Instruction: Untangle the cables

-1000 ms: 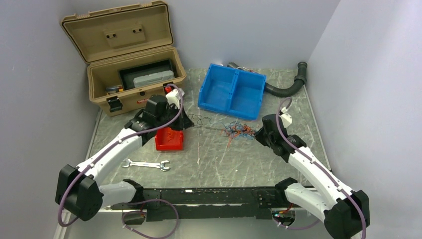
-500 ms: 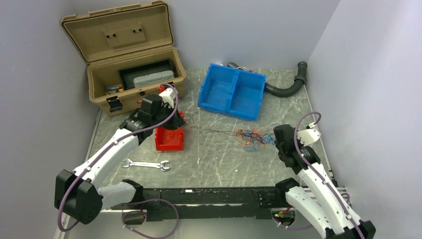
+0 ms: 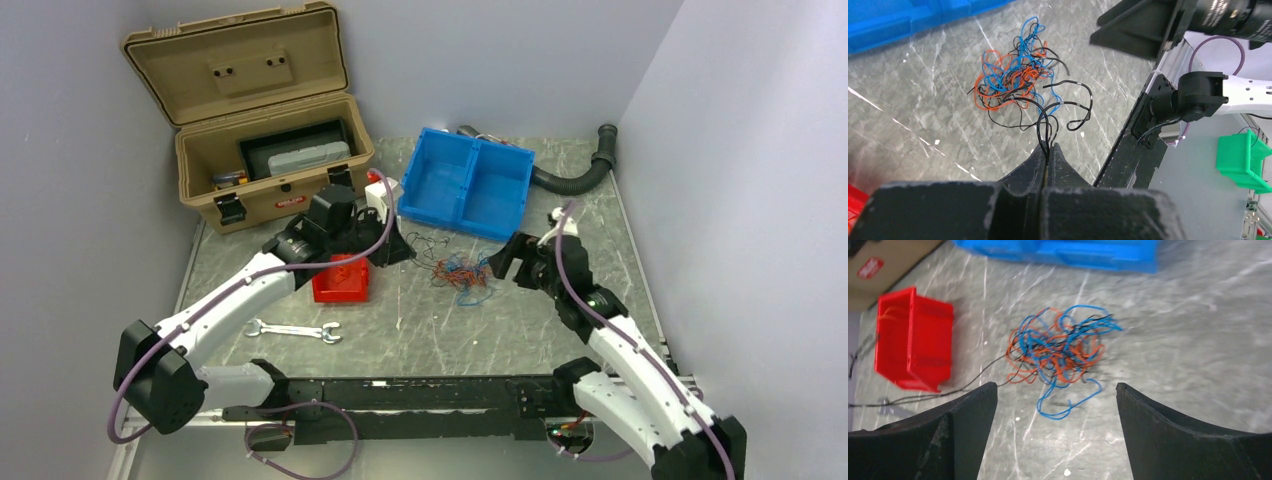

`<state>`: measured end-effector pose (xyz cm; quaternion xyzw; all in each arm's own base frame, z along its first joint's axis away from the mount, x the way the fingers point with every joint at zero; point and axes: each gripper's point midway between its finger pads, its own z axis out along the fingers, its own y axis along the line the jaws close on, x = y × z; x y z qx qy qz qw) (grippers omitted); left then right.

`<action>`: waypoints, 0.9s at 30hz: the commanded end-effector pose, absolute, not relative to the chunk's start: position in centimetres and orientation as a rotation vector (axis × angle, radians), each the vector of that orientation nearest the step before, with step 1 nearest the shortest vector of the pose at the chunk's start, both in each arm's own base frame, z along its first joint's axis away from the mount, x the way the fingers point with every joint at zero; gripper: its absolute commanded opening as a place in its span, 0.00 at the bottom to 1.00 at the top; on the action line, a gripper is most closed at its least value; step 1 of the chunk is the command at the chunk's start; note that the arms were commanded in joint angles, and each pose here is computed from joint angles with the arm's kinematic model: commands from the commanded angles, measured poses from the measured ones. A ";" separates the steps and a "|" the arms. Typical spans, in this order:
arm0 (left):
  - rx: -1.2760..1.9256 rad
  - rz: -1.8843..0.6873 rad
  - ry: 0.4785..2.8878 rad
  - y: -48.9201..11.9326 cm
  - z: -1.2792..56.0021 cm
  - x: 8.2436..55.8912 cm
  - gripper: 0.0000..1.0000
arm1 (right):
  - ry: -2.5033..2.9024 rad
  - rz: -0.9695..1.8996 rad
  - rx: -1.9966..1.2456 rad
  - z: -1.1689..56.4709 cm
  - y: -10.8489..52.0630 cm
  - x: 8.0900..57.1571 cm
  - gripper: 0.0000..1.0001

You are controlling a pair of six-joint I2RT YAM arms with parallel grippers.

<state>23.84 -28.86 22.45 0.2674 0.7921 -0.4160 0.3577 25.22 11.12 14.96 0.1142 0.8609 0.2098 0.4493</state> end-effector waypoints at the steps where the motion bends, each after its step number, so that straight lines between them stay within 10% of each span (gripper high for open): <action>1: 0.730 -1.086 1.920 -29.6 25.9 24.6 0.00 | 2.127 0.699 0.042 15.3 16.0 25.7 0.90; 13: 0.685 -1.084 1.870 -29.4 29.1 24.9 0.00 | 2.353 0.428 0.404 8.0 17.6 28.9 0.91; 23: 0.267 -0.834 1.950 -19.8 32.2 29.1 0.00 | 2.348 -0.154 0.918 4.1 5.6 26.3 0.03; 27: 0.099 -0.704 1.950 -15.2 31.9 30.0 0.00 | 2.230 -0.163 1.072 5.3 0.5 24.7 0.00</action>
